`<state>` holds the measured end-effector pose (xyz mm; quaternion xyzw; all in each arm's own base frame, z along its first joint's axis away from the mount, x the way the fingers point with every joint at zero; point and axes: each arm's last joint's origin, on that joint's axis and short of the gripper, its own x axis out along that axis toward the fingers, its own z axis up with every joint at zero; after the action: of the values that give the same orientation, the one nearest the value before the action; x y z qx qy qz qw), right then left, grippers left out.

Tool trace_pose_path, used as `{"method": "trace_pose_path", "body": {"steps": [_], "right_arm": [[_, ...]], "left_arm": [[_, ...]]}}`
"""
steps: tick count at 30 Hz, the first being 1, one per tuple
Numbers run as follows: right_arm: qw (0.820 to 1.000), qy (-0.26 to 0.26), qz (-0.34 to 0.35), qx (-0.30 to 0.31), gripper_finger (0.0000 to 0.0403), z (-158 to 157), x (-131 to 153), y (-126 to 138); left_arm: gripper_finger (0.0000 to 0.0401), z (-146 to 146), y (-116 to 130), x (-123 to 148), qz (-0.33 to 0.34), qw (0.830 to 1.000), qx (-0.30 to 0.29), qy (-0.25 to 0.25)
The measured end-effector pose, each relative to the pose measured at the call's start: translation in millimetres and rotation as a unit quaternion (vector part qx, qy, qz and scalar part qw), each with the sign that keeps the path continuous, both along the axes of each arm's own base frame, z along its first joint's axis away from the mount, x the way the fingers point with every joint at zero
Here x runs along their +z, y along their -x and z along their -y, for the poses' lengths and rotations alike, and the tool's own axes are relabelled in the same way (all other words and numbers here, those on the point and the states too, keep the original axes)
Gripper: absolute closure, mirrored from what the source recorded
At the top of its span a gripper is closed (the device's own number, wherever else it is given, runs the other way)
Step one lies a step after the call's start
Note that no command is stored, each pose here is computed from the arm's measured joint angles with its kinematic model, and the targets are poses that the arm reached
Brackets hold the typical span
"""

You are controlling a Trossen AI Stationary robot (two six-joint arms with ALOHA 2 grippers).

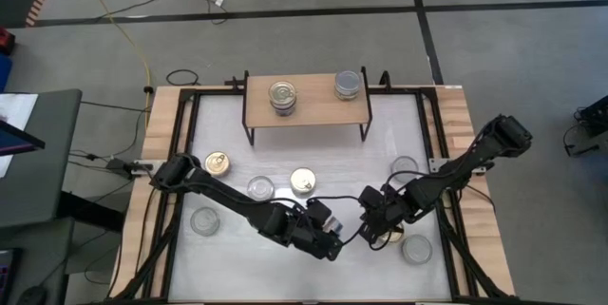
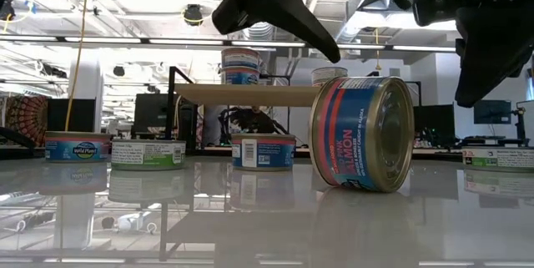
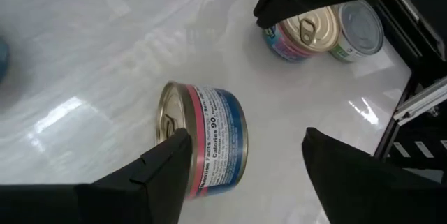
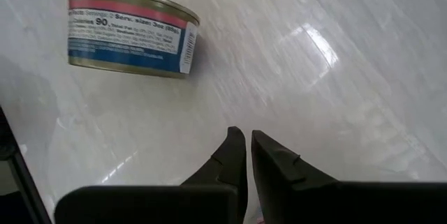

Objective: Stack canned seafood by type on shelf
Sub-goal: Put the blue and pink tuna can on the shelf

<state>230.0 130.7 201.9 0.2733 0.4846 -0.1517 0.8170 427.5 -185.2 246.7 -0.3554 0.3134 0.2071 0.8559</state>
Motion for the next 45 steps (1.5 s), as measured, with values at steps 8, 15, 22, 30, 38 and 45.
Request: {"method": "trace_pose_path", "body": {"steps": [8,15,22,30,38,45], "right_arm": [[1.0,-0.002,0.003,0.0,0.0349,-0.4,0.3,-0.4],[1.0,-0.002,0.003,-0.001,0.0349,-0.4,0.3,-0.5],[1.0,-0.002,0.003,0.0,0.0349,-0.4,0.3,-0.4],[1.0,-0.001,0.002,0.001,0.0349,-0.4,0.2,-0.4],[1.0,0.0,0.001,0.001,0.0349,-0.2,0.1,-0.1],[1.0,0.002,0.003,0.0,0.0349,-0.1,0.2,-0.2]], "left_arm": [[0.0062,0.2,0.0,0.0,-0.003,1.0,-0.013,-0.008],[0.0059,0.0,1.5,-1.2,-0.013,1.0,-0.017,-0.018],[0.0059,-1.6,4.5,-13.2,-0.027,0.999,-0.013,-0.026],[0.0059,-2.6,7.2,-36.4,-0.023,1.0,-0.006,-0.016],[0.0059,-3.1,10.5,-49.7,-0.03,0.999,-0.025,-0.029],[0.0059,-6.0,16.6,-63.5,-0.053,0.996,-0.043,-0.055]]}}
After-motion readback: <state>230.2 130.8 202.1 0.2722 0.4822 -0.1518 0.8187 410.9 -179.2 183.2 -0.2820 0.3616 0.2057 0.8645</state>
